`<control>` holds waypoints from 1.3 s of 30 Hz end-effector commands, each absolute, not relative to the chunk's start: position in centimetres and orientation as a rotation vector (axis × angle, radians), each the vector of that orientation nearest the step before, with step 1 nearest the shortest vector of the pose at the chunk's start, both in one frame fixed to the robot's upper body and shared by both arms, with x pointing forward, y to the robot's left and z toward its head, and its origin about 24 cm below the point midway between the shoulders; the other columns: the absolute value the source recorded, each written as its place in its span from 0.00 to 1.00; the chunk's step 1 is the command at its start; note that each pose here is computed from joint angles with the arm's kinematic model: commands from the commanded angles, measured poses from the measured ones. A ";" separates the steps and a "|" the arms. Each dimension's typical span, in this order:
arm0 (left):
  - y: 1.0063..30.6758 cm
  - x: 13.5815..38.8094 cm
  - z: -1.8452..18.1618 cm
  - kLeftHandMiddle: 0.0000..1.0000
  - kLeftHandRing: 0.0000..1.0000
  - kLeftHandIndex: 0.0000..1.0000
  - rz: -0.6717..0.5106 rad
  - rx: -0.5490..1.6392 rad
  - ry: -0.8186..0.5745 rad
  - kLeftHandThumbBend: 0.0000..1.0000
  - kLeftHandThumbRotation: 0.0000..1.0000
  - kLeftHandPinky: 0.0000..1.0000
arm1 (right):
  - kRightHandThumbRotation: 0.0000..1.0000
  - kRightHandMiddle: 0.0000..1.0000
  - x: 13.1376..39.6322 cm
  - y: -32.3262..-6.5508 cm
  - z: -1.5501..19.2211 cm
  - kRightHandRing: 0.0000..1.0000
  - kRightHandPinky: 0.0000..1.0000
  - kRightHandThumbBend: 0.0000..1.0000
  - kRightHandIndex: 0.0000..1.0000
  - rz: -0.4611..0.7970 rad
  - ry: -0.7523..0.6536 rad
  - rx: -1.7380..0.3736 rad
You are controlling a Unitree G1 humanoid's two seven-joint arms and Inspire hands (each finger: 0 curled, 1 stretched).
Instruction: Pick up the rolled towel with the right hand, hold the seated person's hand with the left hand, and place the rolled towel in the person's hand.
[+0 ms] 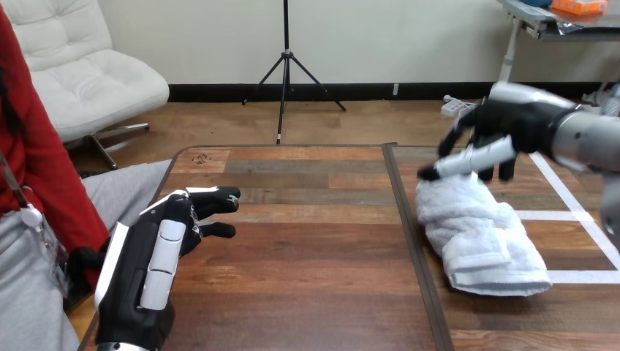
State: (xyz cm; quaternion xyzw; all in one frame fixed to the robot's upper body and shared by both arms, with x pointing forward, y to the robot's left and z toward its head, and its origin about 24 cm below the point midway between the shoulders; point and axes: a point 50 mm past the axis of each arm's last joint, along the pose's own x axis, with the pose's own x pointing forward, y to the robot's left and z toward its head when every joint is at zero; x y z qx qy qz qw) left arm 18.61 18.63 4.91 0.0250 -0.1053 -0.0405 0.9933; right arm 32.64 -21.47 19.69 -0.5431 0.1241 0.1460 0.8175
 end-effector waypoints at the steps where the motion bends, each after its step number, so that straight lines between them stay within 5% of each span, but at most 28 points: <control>1: 18.1 19.7 6.5 0.70 0.72 0.55 -0.102 0.058 -0.313 0.73 1.00 0.59 | 0.52 0.74 31.7 -21.8 23.0 0.68 0.55 0.90 0.77 0.125 0.079 -1.139; 12: 18.1 19.6 6.3 0.70 0.71 0.55 -0.097 0.060 -0.317 0.70 1.00 0.59 | 0.53 0.95 31.7 -21.7 20.9 0.92 0.78 0.99 0.96 0.027 0.041 -0.959; 24: 18.0 19.5 6.2 0.70 0.72 0.54 -0.099 0.052 -0.305 0.70 1.00 0.59 | 0.63 0.97 31.7 -21.0 17.6 0.93 0.64 1.00 1.00 -0.159 0.006 -0.949; 39: 17.8 19.5 6.0 0.69 0.71 0.53 -0.097 0.059 -0.311 0.67 1.00 0.58 | 0.65 1.00 32.0 -19.9 13.4 1.00 0.88 1.00 1.00 -0.222 0.035 -0.867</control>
